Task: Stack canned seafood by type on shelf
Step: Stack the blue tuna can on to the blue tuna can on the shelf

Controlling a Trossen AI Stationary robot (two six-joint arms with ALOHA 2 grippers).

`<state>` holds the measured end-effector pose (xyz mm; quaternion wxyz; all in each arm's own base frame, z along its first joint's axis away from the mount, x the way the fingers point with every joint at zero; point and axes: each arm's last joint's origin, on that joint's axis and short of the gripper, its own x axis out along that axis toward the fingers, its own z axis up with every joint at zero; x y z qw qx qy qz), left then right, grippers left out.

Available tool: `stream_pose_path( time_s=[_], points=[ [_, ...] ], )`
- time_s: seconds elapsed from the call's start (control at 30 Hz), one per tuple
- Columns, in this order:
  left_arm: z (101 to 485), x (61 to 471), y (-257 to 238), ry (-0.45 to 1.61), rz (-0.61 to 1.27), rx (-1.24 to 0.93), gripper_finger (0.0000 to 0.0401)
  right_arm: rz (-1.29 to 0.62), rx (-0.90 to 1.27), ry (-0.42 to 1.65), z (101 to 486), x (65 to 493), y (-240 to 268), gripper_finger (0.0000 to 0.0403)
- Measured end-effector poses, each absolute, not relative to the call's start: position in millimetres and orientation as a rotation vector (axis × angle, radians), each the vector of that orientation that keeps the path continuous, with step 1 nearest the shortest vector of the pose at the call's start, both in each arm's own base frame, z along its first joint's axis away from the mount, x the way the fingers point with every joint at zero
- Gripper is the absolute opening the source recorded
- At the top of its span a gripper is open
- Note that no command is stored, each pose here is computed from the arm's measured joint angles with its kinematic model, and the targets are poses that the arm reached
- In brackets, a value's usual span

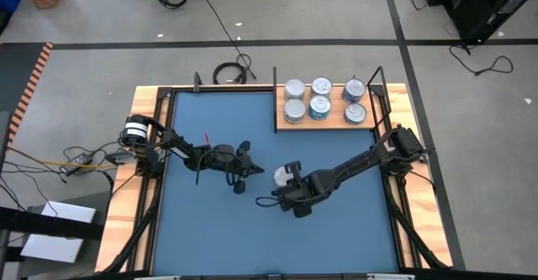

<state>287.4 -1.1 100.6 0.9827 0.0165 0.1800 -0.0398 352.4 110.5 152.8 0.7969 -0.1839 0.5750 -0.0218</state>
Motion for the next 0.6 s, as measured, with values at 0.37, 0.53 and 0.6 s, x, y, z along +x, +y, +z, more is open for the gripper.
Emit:
stream_pose_path(
  time_s=[0.37, 0.53, 0.6],
  points=[
    [100, 287, -1, 0.366, -0.079, 0.031, 0.0005, -0.057, -0.34, 1.3, 177, 355, 105, 0.0004],
    [100, 287, -1, 0.367, -0.08, 0.032, 0.0005, -0.092, -0.324, 1.321, 197, 358, 106, 0.0002],
    [100, 287, -1, 0.367, -0.08, 0.032, 0.0005, -0.11, -0.305, 1.322, 208, 360, 106, 0.0002]
  ],
)
